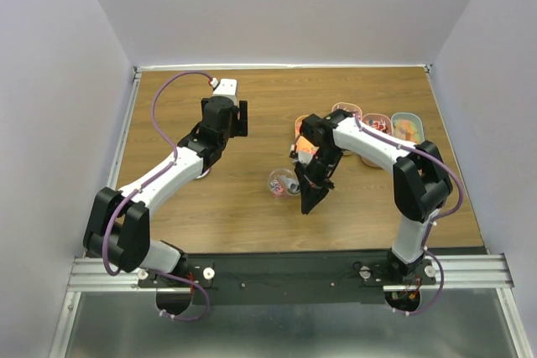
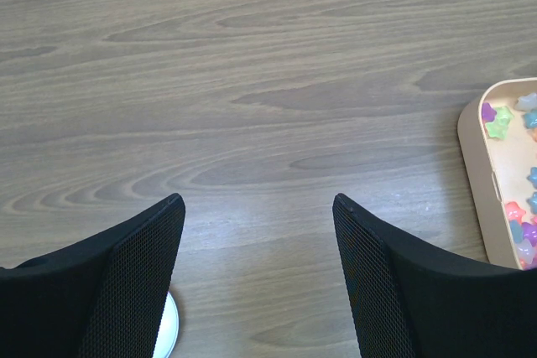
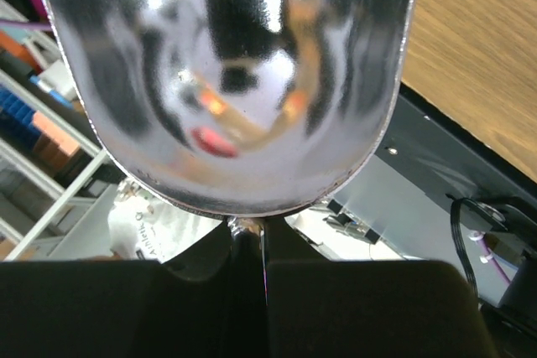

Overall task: Pack the candies
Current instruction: Place the fake candies in the packing bottle.

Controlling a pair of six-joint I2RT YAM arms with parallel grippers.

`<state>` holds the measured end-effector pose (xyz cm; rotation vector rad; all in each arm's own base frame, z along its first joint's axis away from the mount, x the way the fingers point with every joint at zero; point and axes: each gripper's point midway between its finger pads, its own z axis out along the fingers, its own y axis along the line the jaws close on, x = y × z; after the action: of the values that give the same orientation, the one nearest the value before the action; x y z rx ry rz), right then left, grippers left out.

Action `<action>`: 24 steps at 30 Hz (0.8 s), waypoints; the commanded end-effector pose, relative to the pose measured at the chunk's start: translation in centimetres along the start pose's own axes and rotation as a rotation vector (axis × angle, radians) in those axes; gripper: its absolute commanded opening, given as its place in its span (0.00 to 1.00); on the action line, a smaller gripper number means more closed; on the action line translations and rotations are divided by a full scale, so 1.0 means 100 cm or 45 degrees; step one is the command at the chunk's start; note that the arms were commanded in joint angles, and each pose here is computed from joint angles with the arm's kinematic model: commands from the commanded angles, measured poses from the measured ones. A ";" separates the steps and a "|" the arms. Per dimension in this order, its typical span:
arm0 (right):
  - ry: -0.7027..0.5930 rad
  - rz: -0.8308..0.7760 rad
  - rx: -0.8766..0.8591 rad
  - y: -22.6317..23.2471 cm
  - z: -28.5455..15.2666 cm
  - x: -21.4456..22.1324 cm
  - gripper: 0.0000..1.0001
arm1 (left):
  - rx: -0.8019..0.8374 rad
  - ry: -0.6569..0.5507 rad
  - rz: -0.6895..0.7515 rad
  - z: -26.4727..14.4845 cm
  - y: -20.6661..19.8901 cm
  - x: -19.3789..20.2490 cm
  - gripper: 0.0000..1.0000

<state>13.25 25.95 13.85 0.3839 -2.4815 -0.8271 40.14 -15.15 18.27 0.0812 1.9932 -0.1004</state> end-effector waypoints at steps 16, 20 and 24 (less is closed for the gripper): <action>0.087 0.006 0.139 -0.001 0.016 0.011 0.01 | -0.025 -0.022 0.000 -0.003 0.002 -0.011 0.79; 0.036 -0.046 0.110 0.012 0.007 0.007 0.01 | -0.034 -0.025 -0.001 -0.003 0.003 -0.011 0.79; -0.063 -0.118 0.263 -0.004 -0.004 0.005 0.01 | -0.027 -0.024 -0.005 -0.003 0.002 -0.012 0.79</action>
<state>12.55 27.08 13.38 0.4876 -2.5138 -0.7378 40.18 -15.13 18.35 0.0789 1.9915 -0.0991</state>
